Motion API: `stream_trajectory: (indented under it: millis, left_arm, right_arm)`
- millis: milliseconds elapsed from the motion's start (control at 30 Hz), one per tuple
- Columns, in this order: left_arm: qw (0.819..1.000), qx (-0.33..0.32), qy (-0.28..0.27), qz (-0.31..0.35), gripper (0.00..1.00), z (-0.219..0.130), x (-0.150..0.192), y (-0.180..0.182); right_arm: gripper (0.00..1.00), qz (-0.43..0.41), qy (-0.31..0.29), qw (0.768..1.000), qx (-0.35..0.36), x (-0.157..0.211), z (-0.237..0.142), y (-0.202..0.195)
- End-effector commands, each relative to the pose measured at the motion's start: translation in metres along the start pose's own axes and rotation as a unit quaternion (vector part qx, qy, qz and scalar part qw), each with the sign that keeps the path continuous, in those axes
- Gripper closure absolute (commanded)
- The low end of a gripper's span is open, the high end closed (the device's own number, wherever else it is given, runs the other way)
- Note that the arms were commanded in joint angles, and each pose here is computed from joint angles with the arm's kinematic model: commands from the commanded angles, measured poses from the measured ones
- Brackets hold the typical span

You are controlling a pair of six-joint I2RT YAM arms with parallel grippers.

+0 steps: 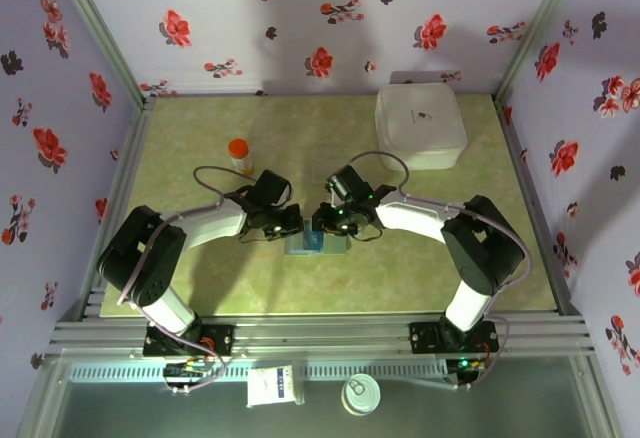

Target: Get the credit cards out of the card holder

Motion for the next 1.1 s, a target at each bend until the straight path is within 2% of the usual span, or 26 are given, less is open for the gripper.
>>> stream_trajectory:
  millis: [0, 333, 600, 900, 1067]
  left_arm:
    - [1.000, 0.017, 0.003, 0.009, 0.99, -0.005, 0.000, -0.016]
    - [1.000, -0.008, 0.024, -0.001, 1.00, 0.017, 0.007, -0.003]
    - [0.999, -0.036, 0.023, -0.010, 1.00, 0.018, 0.013, 0.013]
    - [0.999, -0.038, 0.021, -0.016, 1.00, 0.017, 0.013, 0.018]
    - [0.999, -0.040, 0.023, -0.017, 1.00, 0.018, 0.014, 0.020]
  right_arm:
    - [0.70, 0.012, 0.006, 1.000, 0.027, 0.004, 0.003, -0.015]
    - [0.65, 0.027, 0.017, 0.999, 0.025, 0.005, 0.018, -0.024]
    - [0.63, 0.053, 0.013, 0.999, 0.006, 0.006, 0.022, -0.038]
    - [0.68, 0.059, 0.012, 0.996, -0.069, 0.003, 0.023, -0.031]
    - [0.71, 0.055, 0.010, 0.995, -0.085, 0.001, 0.022, -0.027]
Point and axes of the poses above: each hand's point on the last joint's axis, 136 mm out from that joint toward the fingers, its own z axis out along the fingers, its own y axis along the line the jaws close on, x = y × z, the point moved 7 cm from there along -z, back along the fingers, and after that the axes turned 1 degree about -z, right-handed, at the moved point
